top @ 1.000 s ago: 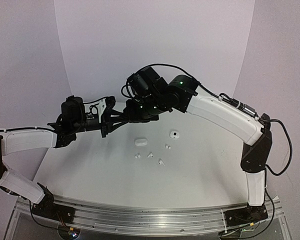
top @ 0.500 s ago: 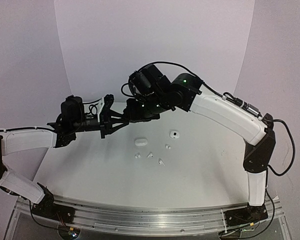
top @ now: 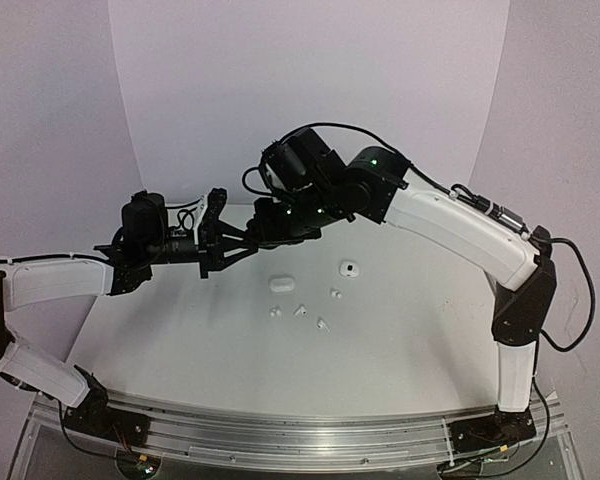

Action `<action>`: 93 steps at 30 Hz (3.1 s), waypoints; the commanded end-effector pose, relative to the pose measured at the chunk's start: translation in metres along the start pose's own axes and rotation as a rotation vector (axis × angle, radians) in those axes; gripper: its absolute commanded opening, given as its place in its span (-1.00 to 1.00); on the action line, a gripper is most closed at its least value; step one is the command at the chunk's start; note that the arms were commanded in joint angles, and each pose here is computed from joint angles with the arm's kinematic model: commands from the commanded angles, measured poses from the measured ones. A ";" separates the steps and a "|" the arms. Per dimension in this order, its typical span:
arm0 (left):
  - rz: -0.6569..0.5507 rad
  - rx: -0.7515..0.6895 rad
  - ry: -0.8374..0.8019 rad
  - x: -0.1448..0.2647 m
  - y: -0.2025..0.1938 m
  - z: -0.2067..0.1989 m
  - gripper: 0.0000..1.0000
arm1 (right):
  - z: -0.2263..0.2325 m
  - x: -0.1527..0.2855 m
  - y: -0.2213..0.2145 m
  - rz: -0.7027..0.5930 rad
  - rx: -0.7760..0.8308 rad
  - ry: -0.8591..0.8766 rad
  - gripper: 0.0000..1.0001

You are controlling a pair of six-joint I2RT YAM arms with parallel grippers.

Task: Insert the wireless bluetooth earbuds into the charging case
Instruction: Insert the left earbud into the left side groove of the charging case, then close the charging case with the earbuds.

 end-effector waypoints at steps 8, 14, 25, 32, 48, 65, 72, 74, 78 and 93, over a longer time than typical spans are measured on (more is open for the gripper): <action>-0.127 -0.121 -0.128 0.004 0.052 -0.027 -1.00 | -0.020 0.001 -0.001 0.031 -0.001 -0.029 -0.70; -0.134 -0.123 -0.122 0.005 0.054 -0.026 -1.00 | -0.022 0.003 -0.004 0.046 0.010 -0.035 -0.69; -0.135 -0.127 -0.116 0.006 0.054 -0.025 -1.00 | -0.029 0.009 -0.005 0.056 0.010 -0.052 -0.68; -0.158 -0.130 -0.049 0.008 0.059 -0.017 -1.00 | -0.028 0.011 0.005 0.028 -0.062 -0.041 -0.71; -0.191 -0.150 0.056 0.011 0.063 -0.004 -1.00 | -0.019 0.002 0.002 0.056 -0.179 0.002 -0.69; -0.189 -0.007 0.009 0.010 0.067 -0.009 -1.00 | -0.017 0.009 -0.004 0.082 -0.195 0.023 -0.63; -0.182 0.007 -0.004 0.010 0.066 -0.011 -1.00 | -0.015 0.025 0.007 0.044 -0.147 0.045 -0.62; -0.180 0.008 -0.011 0.010 0.067 -0.012 -1.00 | -0.013 0.035 0.015 0.015 -0.110 0.061 -0.62; -0.174 0.016 -0.026 0.009 0.066 -0.013 -1.00 | -0.016 0.054 0.030 -0.055 -0.063 0.051 -0.61; -0.154 0.044 -0.120 0.008 0.065 -0.023 -1.00 | 0.018 0.131 0.072 -0.289 0.187 0.270 -0.50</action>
Point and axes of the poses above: each gripper's point midway between its finger pads, its own x axis back along the fingers, its own z axis along the line the jaws close on, y = z × x, the point moved 1 cm from there along x, back along the fingers, and after that the axes turned 6 degrees about x, right-handed, at the moved point
